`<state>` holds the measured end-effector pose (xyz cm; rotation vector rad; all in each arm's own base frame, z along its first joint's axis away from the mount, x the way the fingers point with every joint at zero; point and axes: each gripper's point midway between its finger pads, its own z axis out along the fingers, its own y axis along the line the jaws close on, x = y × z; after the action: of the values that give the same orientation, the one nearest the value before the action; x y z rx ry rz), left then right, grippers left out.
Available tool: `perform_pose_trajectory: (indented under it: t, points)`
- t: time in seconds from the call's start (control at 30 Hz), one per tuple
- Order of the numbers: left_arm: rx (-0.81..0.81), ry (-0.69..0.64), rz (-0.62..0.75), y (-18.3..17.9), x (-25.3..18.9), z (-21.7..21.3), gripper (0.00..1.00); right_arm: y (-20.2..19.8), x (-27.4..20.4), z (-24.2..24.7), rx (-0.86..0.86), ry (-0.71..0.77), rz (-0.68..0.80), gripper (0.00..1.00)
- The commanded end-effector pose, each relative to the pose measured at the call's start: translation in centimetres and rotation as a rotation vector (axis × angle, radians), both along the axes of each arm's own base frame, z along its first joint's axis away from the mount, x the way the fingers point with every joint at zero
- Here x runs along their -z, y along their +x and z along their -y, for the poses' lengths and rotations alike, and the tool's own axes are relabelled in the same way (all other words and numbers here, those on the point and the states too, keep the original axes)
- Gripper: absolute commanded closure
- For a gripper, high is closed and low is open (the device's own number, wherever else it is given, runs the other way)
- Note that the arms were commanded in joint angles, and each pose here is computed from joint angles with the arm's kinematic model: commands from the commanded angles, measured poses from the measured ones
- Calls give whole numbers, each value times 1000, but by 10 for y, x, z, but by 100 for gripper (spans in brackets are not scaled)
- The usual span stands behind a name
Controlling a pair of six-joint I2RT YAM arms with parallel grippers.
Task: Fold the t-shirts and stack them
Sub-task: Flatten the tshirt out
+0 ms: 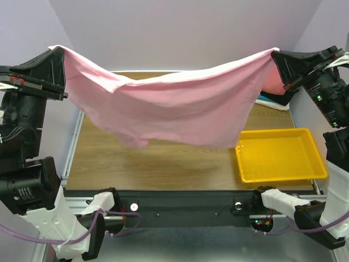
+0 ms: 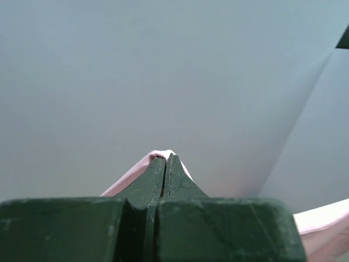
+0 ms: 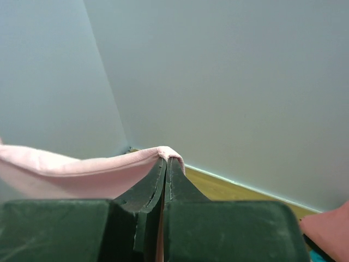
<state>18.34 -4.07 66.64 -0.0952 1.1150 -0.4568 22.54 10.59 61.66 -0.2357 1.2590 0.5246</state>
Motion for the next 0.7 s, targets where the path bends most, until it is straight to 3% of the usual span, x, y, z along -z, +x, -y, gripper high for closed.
perform_pose_trajectory:
  t: [0.0,0.1,0.2,0.37,0.47,0.67]
  points:
    - [59,-37,-22,34,4,2,100,27,5,-2,21,32,-51,100]
    - [91,-63,-116,72,32,0,100,61,44,-4,63,17,-162,100]
    - [81,-112,-270,122,91,-11,100,95,88,-6,97,3,-282,99]
    - [44,-136,-390,164,155,-24,100,138,148,-9,148,-29,-412,100]
    - [46,-128,-433,180,173,-24,100,157,167,-12,156,-44,-450,100]
    - [48,-101,-405,185,159,-23,100,170,159,-18,143,-38,-435,100]
